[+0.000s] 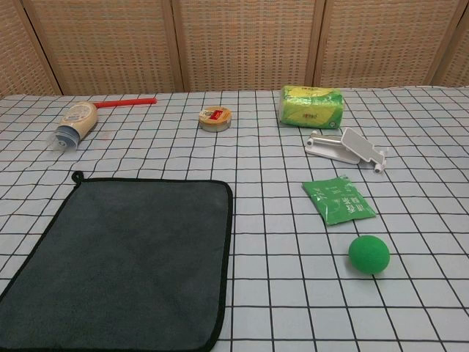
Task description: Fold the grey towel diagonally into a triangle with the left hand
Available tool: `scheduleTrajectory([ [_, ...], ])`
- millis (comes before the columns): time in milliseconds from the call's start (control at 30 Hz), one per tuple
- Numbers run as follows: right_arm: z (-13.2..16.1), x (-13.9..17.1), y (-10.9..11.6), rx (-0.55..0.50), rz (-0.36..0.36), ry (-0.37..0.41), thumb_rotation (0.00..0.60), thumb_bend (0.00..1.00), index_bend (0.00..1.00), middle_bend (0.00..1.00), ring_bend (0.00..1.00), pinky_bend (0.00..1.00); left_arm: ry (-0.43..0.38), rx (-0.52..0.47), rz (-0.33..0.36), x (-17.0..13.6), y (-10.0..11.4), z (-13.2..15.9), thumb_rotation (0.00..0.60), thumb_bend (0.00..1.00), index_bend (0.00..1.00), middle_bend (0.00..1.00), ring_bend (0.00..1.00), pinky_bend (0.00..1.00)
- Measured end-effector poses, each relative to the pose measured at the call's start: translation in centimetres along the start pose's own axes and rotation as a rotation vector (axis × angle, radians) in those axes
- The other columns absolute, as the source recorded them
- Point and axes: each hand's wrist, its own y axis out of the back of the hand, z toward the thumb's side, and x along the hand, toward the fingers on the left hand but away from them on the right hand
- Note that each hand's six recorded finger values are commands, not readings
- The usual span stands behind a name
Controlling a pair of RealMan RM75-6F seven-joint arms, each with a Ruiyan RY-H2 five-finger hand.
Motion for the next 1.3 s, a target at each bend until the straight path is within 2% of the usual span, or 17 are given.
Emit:
scheduleTrajectory([
  [433,-0.1,0.0,-0.1,0.000,0.003,-0.005,0.600,0.00,0.03,0.00,0.00,0.00,-0.006,-0.001,-0.033,0.8,-0.8,0.1,0.600,0.00,0.00,0.00,0.00,0.00],
  [567,-0.3,-0.2,-0.2,0.002,0.004,-0.012,0.600,0.00,0.03,0.00,0.00,0.00,-0.041,-0.012,-0.070,2.5,-1.7,0.9,0.600,0.00,0.00,0.00,0.00,0.00],
  [633,-0.4,-0.4,-0.1,0.004,0.002,-0.018,0.600,0.00,0.04,0.00,0.00,0.00,-0.083,-0.028,-0.093,4.1,-2.3,1.9,0.600,0.00,0.02,0.00,0.00,0.00],
  [733,-0.8,-0.5,-0.2,0.010,0.001,-0.033,0.600,0.00,0.04,0.00,0.00,0.00,-0.172,-0.045,-0.129,6.9,-3.2,3.9,0.600,0.01,0.10,0.00,0.00,0.00],
  [900,-1.6,-0.8,-0.2,0.022,-0.002,-0.068,0.600,0.00,0.04,0.00,0.00,0.00,-0.332,-0.014,-0.195,12.8,-5.2,8.3,0.600,0.21,0.25,0.00,0.00,0.00],
  [1000,-2.1,-1.0,-0.2,0.026,-0.002,-0.089,0.600,0.00,0.04,0.00,0.00,0.00,-0.404,0.008,-0.227,16.0,-6.8,11.6,0.600,0.25,0.29,0.00,0.00,0.00],
  [1300,-4.0,-1.8,-0.5,0.043,0.007,-0.161,0.600,0.00,0.04,0.00,0.00,0.00,-0.503,0.083,-0.275,22.3,-11.2,19.8,0.600,0.39,0.34,0.00,0.00,0.00],
])
